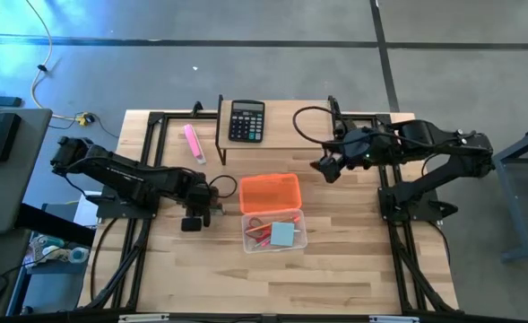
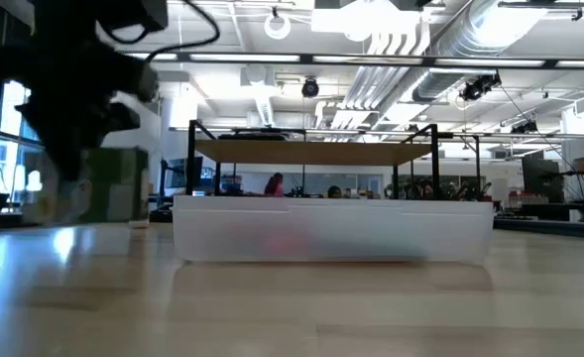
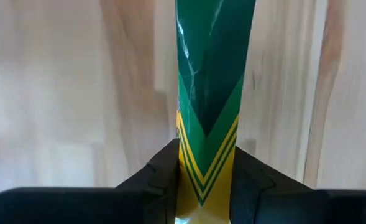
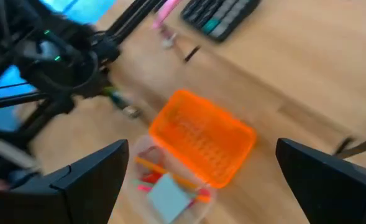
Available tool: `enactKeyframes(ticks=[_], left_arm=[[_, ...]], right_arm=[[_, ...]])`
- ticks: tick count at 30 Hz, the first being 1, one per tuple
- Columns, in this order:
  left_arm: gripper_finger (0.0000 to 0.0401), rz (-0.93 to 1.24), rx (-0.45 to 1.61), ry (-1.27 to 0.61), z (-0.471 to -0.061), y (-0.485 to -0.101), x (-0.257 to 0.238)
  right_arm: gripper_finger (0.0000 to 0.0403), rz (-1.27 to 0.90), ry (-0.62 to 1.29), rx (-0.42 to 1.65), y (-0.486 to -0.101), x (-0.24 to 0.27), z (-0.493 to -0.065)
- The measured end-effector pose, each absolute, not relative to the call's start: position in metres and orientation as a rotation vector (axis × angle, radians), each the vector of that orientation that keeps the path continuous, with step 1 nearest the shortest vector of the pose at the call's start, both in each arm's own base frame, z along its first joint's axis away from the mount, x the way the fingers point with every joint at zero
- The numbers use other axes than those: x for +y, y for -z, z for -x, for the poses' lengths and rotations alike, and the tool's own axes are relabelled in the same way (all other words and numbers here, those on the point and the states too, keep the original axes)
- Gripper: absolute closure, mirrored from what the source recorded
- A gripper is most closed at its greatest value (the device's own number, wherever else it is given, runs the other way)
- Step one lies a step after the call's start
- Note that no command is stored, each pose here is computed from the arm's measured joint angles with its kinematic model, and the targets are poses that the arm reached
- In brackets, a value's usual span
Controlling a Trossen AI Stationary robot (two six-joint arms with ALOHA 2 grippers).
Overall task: Pack school essentials
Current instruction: Put the crayon box into the orange supply box
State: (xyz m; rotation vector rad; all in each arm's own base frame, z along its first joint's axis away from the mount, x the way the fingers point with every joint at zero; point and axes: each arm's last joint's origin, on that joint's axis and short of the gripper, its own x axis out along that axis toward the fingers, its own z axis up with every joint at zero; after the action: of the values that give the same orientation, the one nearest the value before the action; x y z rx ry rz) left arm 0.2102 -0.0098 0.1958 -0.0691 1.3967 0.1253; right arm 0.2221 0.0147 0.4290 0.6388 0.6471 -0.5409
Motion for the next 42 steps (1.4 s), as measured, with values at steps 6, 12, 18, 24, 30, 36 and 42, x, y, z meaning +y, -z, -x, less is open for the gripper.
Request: enactKeyframes(ticks=[6,12,18,24,30,36,42], left_arm=[[0.0315,-0.075,1.237,-0.234,-0.230,-0.233,-0.006],[0.0316,-0.293,1.063,-0.371,-0.245,-0.271,-0.010],[0.0316,-0.510,0.913,-0.527,-0.254,-0.293,-0.016],[0.0316,-0.710,0.816,-0.696,-0.260,-0.305,-0.020],[0.0316,-0.836,0.748,-0.840,-0.270,-0.317,-0.020],[0.0316,-0.957,0.728,-0.897,-0.282,-0.329,-0.021],[0.0316,-1.039,0.711,-0.901,-0.289,-0.340,-0.022]], right_arm=[[0.0006,-0.711,0.495,0.674,-0.422,0.030,-0.236],[0.0006,-0.735,0.553,0.693,-0.407,0.043,-0.256],[0.0006,-0.839,0.581,0.649,-0.397,0.048,-0.279],[0.0006,-0.936,0.499,0.478,-0.406,0.048,-0.300],[0.0006,-1.086,0.460,0.290,-0.417,0.039,-0.316],[0.0006,-1.208,0.474,0.224,-0.416,0.031,-0.326],[0.0006,-1.300,0.469,0.148,-0.418,0.025,-0.333]])
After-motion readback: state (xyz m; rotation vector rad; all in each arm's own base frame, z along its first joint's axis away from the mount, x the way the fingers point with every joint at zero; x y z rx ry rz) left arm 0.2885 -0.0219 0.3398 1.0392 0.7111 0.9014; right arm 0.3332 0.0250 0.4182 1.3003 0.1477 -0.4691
